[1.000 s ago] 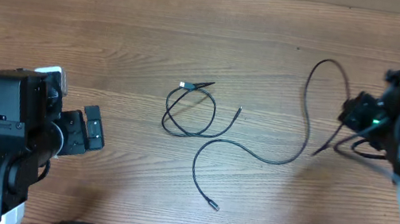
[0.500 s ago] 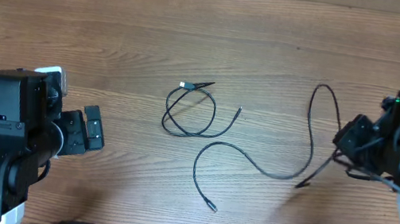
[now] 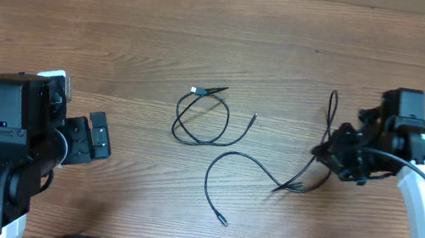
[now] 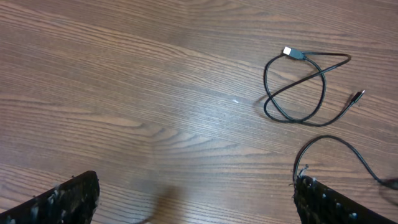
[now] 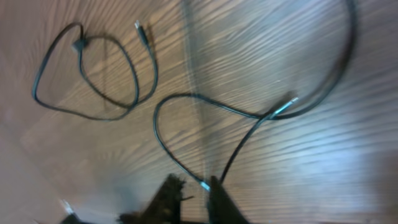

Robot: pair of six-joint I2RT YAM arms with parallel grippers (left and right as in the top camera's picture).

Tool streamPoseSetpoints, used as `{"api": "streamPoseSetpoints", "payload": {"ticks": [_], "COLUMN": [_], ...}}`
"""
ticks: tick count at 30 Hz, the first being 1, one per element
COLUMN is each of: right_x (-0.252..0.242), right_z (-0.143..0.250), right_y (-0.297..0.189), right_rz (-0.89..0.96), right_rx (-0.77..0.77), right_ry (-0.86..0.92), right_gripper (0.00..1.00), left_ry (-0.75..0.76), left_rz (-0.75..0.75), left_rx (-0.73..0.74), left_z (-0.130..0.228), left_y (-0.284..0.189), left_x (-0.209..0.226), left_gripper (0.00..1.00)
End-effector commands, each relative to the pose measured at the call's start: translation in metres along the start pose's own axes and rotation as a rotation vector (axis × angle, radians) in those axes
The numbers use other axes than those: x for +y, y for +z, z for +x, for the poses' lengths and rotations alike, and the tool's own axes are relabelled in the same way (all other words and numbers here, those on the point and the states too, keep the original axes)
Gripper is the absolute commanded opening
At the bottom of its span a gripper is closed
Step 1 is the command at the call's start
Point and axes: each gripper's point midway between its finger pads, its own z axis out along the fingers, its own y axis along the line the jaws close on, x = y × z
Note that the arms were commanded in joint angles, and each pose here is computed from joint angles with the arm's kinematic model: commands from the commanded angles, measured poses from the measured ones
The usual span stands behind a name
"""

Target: Untangle cables

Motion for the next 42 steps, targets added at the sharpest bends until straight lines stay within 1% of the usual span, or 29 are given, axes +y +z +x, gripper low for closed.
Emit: {"api": "streamPoseSetpoints", "payload": {"ticks": [1, 4, 8, 11, 13, 15, 16, 17, 19, 21, 24, 27, 30, 34, 39, 42], "right_x": [0.009, 0.015, 0.019, 0.015, 0.012, 0.012, 0.012, 0.007, -0.004, -0.022, -0.043, -0.051, -0.056, -0.065, -0.098, -0.115], "right_z": [0.015, 0.025, 0.033, 0.034, 0.033, 0.032, 0.032, 0.028, 0.019, 0.01, 0.002, -0.005, -0.008, -0.003, 0.019, 0.028], "right_y": [0.014, 0.027, 0.038, 0.042, 0.042, 0.042, 0.042, 0.042, 0.04, 0.036, 0.028, 0.024, 0.021, 0.025, 0.045, 0.062], "right_rz": [-0.016, -0.014, -0.008, 0.034, 0.054, 0.054, 0.057, 0.084, 0.153, 0.249, 0.357, 0.394, 0.409, 0.425, 0.484, 0.494], "right_rx": [0.042, 0.065, 0.074, 0.06, 0.05, 0.049, 0.045, 0.023, -0.028, -0.096, -0.187, -0.252, -0.296, -0.303, -0.306, -0.311], "right_ry": [-0.058, -0.088, -0.141, -0.161, -0.164, -0.164, -0.165, -0.142, -0.085, 0.011, 0.149, 0.242, 0.32, 0.429, 0.685, 0.789], "right_gripper": [0.18, 0.18, 0.26, 0.34, 0.42, 0.53, 0.56, 0.59, 0.62, 0.67, 0.84, 0.99, 1.0, 1.0, 1.0, 1.0], "left_ry": [0.009, 0.009, 0.009, 0.009, 0.009, 0.009, 0.009, 0.009, 0.009, 0.009, 0.009, 0.009, 0.009, 0.009, 0.009, 0.009], "left_rz": [0.009, 0.009, 0.009, 0.009, 0.009, 0.009, 0.009, 0.009, 0.009, 0.009, 0.009, 0.009, 0.009, 0.009, 0.009, 0.009], "left_rx": [-0.008, -0.008, -0.008, -0.008, -0.008, -0.008, -0.008, -0.008, -0.008, -0.008, -0.008, -0.008, -0.008, -0.008, -0.008, -0.008], "left_z": [-0.003, -0.003, -0.003, -0.003, -0.003, -0.003, -0.003, -0.003, -0.003, -0.003, -0.003, -0.003, -0.003, -0.003, -0.003, -0.003], "left_y": [-0.003, -0.003, -0.003, -0.003, -0.003, -0.003, -0.003, -0.003, -0.003, -0.003, -0.003, -0.003, -0.003, -0.003, -0.003, -0.003], "left_x": [-0.001, -0.001, -0.001, -0.001, -0.001, -0.001, -0.001, -0.001, -0.001, -0.001, -0.001, -0.001, -0.001, -0.001, -0.001, -0.001], "left_gripper": [1.0, 1.0, 1.0, 1.0, 1.0, 1.0, 0.99, 1.0, 1.0, 1.0, 1.0, 0.99, 1.0, 1.0, 0.99, 1.0]}}
